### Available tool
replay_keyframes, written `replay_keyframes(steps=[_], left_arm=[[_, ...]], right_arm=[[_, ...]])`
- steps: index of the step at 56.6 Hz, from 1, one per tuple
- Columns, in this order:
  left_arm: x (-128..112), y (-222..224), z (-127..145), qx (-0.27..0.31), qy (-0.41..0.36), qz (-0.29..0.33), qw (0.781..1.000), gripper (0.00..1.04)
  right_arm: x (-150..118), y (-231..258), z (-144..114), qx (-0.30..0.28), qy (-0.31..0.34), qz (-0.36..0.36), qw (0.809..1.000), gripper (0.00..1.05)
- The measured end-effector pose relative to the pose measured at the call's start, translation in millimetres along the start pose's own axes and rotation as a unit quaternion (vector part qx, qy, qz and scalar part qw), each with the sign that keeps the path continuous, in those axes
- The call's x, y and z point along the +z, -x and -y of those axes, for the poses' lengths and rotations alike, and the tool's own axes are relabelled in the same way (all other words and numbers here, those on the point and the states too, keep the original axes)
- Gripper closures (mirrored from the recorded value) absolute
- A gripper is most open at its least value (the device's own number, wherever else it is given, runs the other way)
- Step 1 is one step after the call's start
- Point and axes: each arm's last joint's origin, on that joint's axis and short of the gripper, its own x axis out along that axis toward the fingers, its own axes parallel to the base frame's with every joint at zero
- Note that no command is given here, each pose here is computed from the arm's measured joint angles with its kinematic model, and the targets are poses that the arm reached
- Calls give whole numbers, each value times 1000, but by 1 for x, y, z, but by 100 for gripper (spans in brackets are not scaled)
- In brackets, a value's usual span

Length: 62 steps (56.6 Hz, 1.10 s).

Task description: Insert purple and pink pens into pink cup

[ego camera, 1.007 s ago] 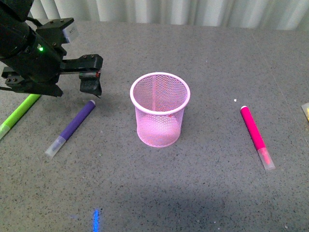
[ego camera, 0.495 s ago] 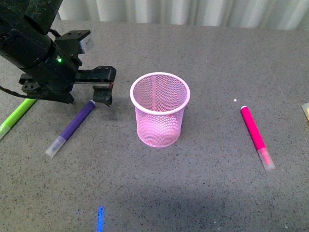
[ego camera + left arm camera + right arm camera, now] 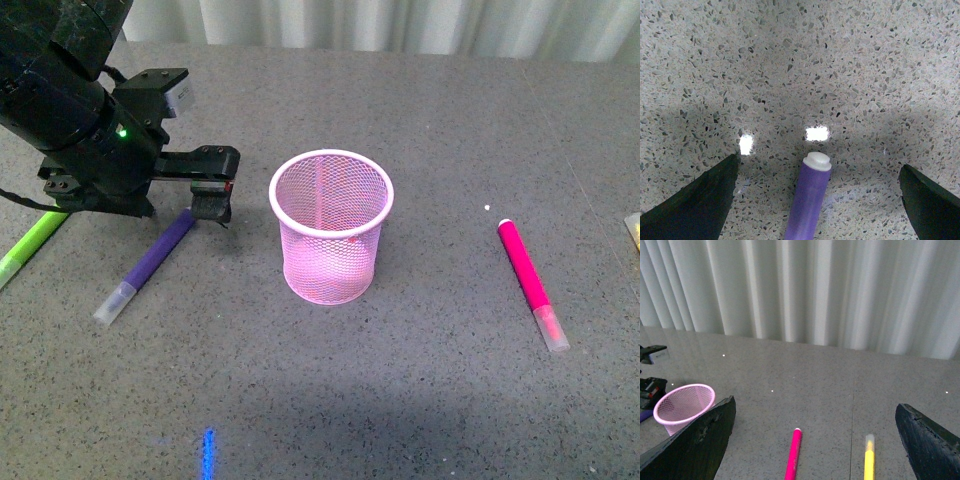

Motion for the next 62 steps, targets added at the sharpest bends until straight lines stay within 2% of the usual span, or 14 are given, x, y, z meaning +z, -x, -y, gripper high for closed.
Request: replay_keyframes(steps=[19,23,33,41,54,62], left_arm=[[-4,-2,-2,2,-3,0,1000,8],[-5,-2,-2,3,-3,-1,1000,15],[-8,-3,-6,7,2,-2,1000,38],[-10,-3,-10,9,6,-3,1000,61],[-13,-2,-11,5,8,-3,1000,90],[-14,0,-11,3,8,0,1000,96]], right_arm=[[0,0,0,0,0,0,1000,7],[0,0,0,0,0,0,1000,7],[0,0,0,0,0,0,1000,7],[0,0,0,0,0,0,1000,7],[0,0,0,0,0,0,1000,7],[0,0,0,0,0,0,1000,7]])
